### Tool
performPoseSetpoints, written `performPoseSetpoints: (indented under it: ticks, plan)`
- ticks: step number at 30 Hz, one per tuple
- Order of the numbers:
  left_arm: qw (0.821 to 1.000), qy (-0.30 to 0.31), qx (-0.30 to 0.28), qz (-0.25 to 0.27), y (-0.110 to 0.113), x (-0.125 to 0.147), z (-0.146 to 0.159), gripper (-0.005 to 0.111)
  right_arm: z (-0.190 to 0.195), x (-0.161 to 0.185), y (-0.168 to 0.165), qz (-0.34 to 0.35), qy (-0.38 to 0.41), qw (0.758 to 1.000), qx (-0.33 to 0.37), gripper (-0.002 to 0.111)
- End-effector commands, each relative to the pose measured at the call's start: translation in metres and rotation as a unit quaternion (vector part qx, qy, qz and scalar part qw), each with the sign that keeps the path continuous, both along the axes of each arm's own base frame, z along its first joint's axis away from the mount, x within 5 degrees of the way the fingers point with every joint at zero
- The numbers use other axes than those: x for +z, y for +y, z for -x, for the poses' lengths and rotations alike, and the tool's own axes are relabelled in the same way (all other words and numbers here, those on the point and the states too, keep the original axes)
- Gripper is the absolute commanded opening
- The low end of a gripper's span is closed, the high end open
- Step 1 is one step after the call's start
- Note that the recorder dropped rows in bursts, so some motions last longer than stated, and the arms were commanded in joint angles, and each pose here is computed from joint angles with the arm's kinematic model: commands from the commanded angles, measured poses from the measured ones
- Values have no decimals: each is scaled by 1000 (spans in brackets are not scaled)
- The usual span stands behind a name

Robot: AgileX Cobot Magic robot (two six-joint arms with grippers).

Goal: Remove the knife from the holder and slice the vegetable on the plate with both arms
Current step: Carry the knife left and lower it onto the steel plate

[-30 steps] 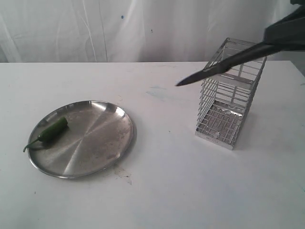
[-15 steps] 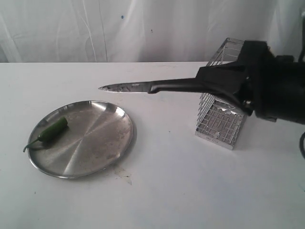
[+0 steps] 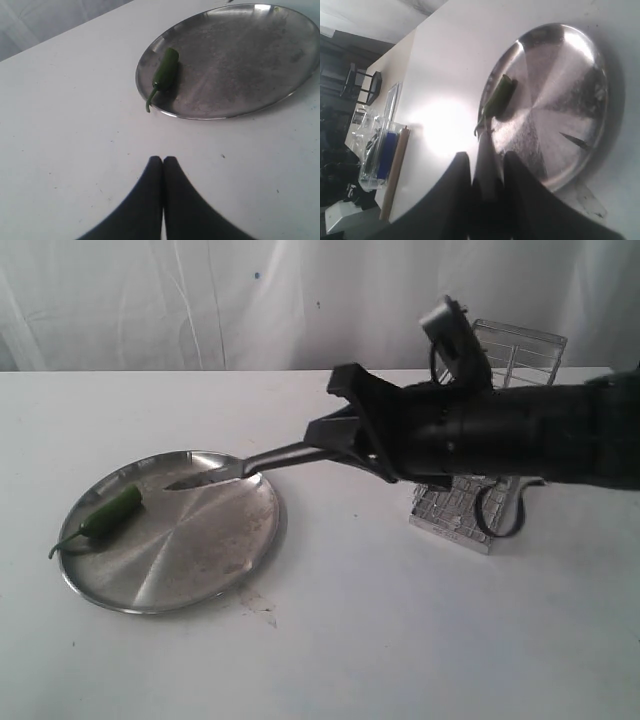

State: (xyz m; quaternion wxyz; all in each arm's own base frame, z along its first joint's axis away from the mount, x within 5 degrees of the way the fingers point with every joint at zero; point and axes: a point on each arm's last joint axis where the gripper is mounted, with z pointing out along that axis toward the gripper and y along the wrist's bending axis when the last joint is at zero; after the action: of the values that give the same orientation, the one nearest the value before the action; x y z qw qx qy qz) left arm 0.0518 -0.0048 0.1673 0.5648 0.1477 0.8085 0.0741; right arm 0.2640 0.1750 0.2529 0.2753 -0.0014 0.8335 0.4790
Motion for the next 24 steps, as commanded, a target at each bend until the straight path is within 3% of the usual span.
performPoseSetpoints:
  ticks: [1,9,24]
  plan:
    - [1000,-1,-3,6,-1,-1,0,0,-27,-3,27,-1,7,1000,-9,0]
    - [1000,-1,-3,6,-1,-1,0,0,-55,-45,64,2,69,998,9,0]
    - [1000,-1,-3,6,-1,-1,0,0,-58,-52,65,38,26,998,33,0]
